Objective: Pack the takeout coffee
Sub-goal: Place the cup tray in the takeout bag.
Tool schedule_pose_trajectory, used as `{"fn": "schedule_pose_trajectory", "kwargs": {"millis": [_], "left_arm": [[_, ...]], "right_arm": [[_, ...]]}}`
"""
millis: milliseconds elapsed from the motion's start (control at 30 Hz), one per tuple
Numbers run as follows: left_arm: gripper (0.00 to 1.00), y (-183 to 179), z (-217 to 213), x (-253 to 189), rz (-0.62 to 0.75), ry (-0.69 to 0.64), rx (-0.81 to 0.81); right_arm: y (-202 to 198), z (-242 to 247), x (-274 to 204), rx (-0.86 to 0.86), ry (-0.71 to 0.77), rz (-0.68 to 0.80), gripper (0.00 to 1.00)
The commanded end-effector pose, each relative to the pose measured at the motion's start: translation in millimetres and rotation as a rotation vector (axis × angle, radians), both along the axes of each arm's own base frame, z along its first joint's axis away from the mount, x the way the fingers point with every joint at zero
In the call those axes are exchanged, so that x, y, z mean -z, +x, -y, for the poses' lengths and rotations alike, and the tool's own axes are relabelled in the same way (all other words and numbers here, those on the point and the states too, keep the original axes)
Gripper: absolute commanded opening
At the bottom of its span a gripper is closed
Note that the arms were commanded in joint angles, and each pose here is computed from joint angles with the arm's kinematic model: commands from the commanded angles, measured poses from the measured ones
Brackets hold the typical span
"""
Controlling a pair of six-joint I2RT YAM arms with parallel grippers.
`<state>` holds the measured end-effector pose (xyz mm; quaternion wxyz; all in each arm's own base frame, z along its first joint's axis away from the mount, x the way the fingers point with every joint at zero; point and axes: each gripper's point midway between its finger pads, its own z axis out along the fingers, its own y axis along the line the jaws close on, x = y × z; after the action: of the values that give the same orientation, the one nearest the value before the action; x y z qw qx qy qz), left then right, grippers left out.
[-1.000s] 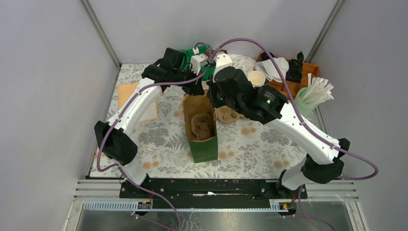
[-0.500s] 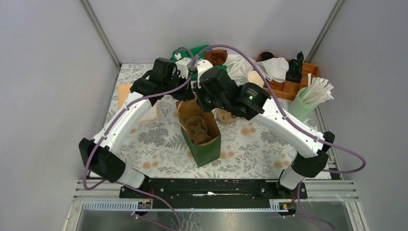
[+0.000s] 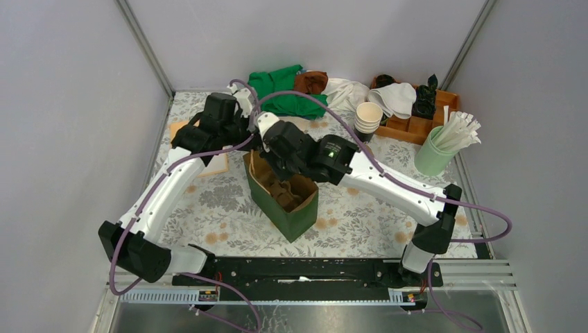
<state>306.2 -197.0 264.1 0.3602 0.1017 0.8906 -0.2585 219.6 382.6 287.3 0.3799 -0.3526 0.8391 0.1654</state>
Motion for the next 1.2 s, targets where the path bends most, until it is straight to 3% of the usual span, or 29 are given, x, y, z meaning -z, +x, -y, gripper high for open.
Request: {"fn": "schedule_pose_trajectory", "kwargs": {"millis": [0, 100, 400, 733, 1167], "left_arm": [[0.00, 3, -10, -24, 0.066, -0.068, -0.073], [0.02, 0, -8, -21, 0.061, -0.085, -0.047], [0.04, -3, -4, -26, 0.103, -0.127, -0.012], [0.03, -3, -4, -35, 0.119, -0.141, -0.018], [0.03, -8, 12, -71, 0.263, -0.266, 0.073]], "right_arm": [[-13, -2, 22, -0.063, -0.052, 0.023, 0.00], [-15, 5, 28, -0.046, -0.001, 0.047, 0.00], [-6, 15, -23, -0.012, 0.102, 0.155, 0.00], [-25, 15, 48, -0.104, -0.070, 0.008, 0.00], [-21, 36, 81, -0.049, -0.154, 0.014, 0.00]]}}
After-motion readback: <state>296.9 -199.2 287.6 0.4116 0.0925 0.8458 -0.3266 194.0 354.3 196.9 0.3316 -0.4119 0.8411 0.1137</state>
